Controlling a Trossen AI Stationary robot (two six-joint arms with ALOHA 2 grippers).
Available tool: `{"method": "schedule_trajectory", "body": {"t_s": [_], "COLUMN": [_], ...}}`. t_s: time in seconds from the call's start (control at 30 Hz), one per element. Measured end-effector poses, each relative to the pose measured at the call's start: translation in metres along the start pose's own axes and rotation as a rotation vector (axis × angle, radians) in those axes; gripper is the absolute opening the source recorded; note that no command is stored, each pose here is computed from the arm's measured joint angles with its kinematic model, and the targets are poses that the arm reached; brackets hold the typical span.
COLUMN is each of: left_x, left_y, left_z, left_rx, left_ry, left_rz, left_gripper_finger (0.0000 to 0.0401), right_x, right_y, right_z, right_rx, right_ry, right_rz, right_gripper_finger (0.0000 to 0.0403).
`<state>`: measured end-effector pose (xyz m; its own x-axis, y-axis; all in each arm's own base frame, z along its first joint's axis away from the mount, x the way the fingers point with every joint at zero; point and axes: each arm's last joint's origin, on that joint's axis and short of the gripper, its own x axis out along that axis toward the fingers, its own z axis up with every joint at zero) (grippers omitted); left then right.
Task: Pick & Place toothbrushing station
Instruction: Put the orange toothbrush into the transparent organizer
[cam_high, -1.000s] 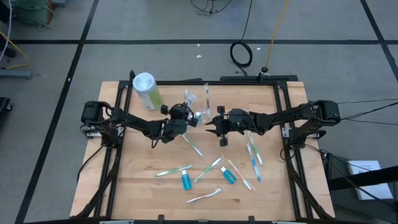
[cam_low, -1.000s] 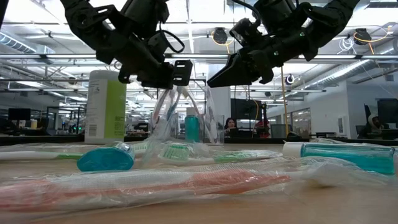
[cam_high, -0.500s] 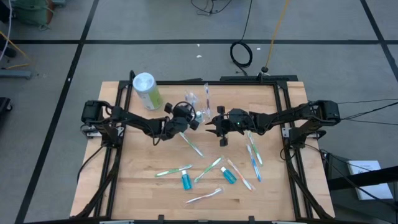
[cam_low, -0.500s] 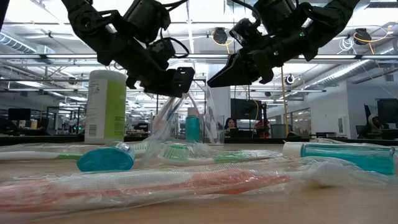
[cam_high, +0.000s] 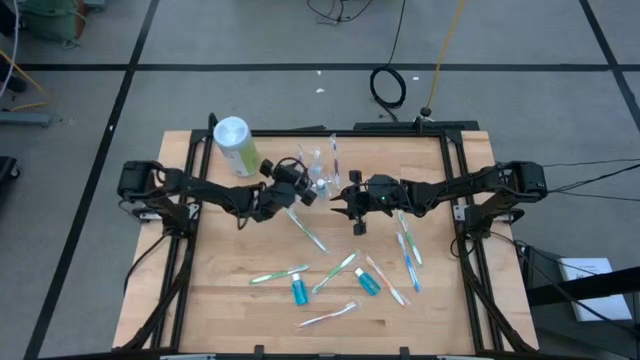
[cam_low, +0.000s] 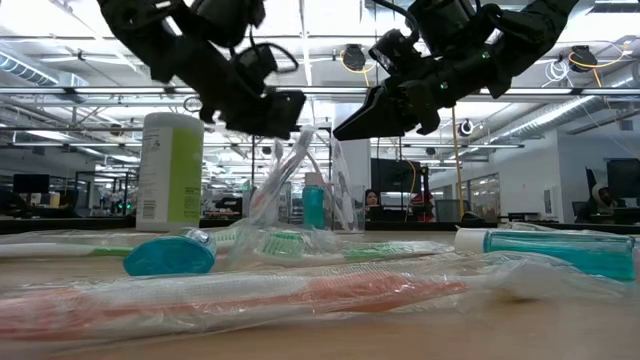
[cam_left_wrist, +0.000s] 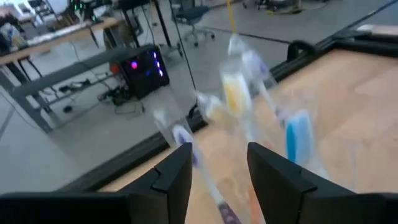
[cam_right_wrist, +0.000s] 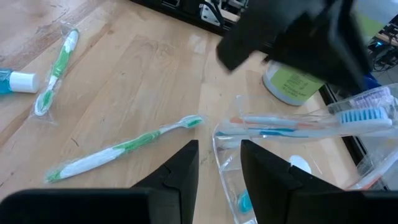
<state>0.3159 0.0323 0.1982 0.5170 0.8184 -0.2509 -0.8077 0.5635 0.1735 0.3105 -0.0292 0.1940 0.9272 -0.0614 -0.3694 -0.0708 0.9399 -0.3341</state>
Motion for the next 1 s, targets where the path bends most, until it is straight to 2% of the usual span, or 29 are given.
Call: {"method": "schedule_trajectory", "body": {"t_s": [0.1, 0.17, 0.3, 0.4, 0.5, 0.6, 0.8, 1.0], "left_x": [-0.006, -0.005, 0.009, 0.023, 0.038, 0.053, 0.070, 0.079], "left_y": [0.010, 0.020, 0.041, 0.052, 0.056, 0.057, 0.051, 0.045], "left_z": [0.017, 0.027, 0.046, 0.062, 0.077, 0.082, 0.078, 0.075], "left_rx": [0.002, -0.027, -0.131, -0.133, -0.072, -0.016, 0.035, 0.044], "left_ry": [-0.042, -0.058, -0.073, -0.076, -0.073, 0.021, 0.196, 0.211], "left_rz": [-0.003, -0.045, -0.316, -0.436, -0.428, -0.403, -0.394, -0.400], "left_gripper_finger": [0.0157, 0.0157, 0.0157, 0.0157, 0.0157, 0.0157, 0.0156, 0.0156], "right_x": [0.000, 0.000, 0.000, 0.000, 0.000, 0.000, 0.000, 0.000], "right_y": [0.000, 0.000, -0.001, -0.003, -0.004, -0.006, -0.009, -0.009], "right_z": [0.000, 0.000, 0.002, 0.003, 0.004, 0.004, 0.002, 0.001], "right_rx": [0.000, -0.001, -0.013, -0.039, -0.051, -0.049, -0.046, -0.045], "right_ry": [0.000, -0.002, -0.017, -0.040, -0.047, -0.051, -0.037, -0.031], "right_rz": [0.000, -0.001, -0.009, -0.021, -0.028, -0.037, -0.041, -0.041], "right_gripper_finger": [0.0110, 0.0110, 0.0110, 0.0110, 0.0110, 0.0110, 0.0110, 0.0110]}}
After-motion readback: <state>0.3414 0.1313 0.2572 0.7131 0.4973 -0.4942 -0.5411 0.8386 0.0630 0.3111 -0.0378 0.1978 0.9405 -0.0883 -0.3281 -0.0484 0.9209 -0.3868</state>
